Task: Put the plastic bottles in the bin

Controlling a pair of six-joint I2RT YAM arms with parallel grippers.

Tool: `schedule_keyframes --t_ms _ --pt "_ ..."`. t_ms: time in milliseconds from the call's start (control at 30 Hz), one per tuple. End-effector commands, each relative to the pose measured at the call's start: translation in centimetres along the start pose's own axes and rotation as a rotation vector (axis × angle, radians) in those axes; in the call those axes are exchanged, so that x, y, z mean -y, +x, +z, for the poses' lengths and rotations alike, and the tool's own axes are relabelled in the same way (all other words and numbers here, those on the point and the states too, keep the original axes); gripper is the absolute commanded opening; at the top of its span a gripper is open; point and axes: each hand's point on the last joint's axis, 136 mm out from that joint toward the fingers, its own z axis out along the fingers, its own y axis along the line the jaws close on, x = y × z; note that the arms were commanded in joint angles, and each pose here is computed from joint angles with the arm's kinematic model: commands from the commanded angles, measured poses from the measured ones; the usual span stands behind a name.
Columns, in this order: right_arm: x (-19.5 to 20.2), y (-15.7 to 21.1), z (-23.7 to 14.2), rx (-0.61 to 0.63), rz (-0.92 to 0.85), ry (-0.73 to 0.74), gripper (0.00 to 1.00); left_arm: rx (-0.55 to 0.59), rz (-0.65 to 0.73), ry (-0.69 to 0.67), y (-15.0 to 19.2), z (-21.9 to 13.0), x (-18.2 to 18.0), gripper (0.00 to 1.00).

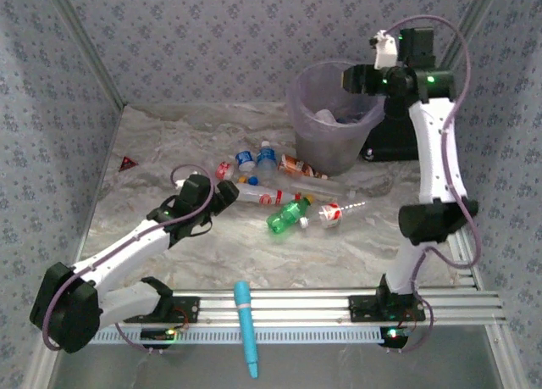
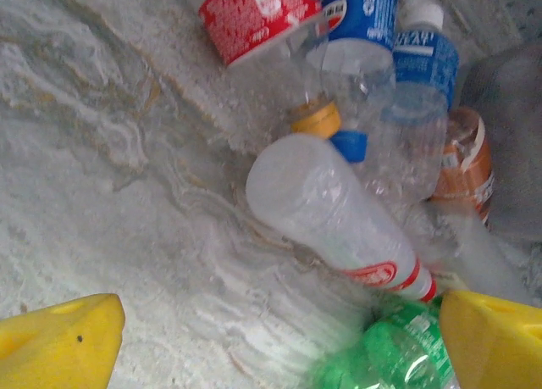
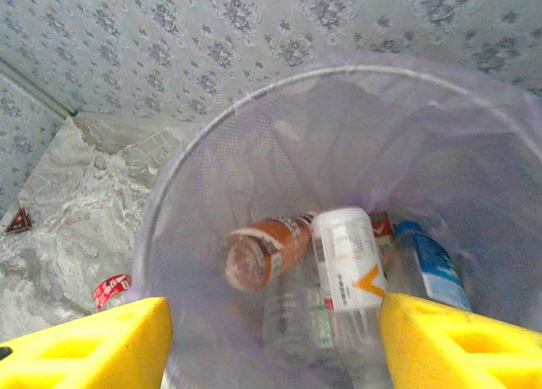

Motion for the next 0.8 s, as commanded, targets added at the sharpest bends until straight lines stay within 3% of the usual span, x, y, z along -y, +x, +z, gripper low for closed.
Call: schedule_keyframes --t_ms 0,100,233,433,767 --pt "-0.7 1.0 -2.0 0.014 -0.003 0.006 0.67 0.018 -0.016 -0.001 -1.9 0.2 0.6 0.94" --pt "-1.4 2.5 -3.4 0.020 0.000 0.000 0.68 0.025 -0.092 -0.017 -2.9 1.0 0.3 0.92" --pt "-2.1 5.0 -4.9 0.017 0.011 -0.002 0.68 0.053 -0.169 -0.019 -4.0 2.2 0.3 1.00" --pt "-2.6 8.8 -6.1 0.000 0.042 -0.002 0.69 0.086 -0.253 -0.041 -7.3 4.9 -0.8 1.00" --pt "-2.2 13.0 -8.1 -0.026 0.069 0.042 0.69 0.122 -0.267 -0.069 -13.1 9.3 -0.7 0.99"
